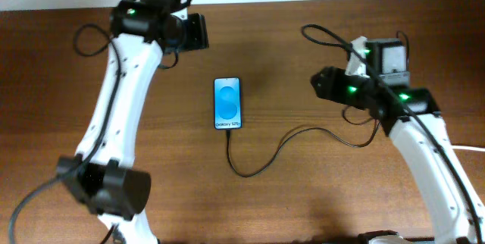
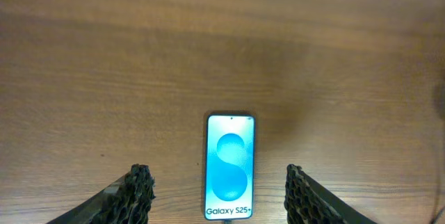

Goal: Plug charger to phone and switch on socket
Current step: 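Move right gripper to the power strip's orange switch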

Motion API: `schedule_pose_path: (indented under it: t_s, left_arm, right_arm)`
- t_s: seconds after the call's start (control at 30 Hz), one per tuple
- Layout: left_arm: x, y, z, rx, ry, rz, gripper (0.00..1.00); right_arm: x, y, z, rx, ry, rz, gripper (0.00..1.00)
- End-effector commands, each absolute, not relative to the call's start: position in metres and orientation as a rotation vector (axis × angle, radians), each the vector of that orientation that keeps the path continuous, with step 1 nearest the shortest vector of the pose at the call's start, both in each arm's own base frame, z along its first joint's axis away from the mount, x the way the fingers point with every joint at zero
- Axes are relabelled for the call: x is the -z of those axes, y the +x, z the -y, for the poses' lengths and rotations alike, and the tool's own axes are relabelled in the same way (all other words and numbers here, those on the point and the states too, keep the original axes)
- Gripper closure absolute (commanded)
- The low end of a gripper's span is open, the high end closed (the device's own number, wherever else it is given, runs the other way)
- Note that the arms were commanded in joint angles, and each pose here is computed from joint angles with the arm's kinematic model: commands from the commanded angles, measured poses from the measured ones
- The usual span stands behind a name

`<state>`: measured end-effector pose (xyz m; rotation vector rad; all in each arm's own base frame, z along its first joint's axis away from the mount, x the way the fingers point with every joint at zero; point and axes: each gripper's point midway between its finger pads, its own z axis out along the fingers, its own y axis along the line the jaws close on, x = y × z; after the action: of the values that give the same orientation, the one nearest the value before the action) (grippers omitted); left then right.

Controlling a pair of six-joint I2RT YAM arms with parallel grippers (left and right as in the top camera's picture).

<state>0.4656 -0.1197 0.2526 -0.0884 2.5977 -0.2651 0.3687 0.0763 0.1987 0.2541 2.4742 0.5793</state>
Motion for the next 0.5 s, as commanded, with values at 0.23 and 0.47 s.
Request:
schedule_pose_path:
  t_s: [0.23,0.47]
  left_arm:
    - [-0.295,0.45,0.112,0.257,-0.069,-2.509,0.01]
    - [-0.296,0.451,0.112,0.257,-0.069,-2.509,0.01]
  right_arm:
    - [-0.244,0.312,0.05,-0.37,0.617,-2.337,0.41]
    - [-0.23,0.303,0.144,-0.239,0.916,-2.231,0.29]
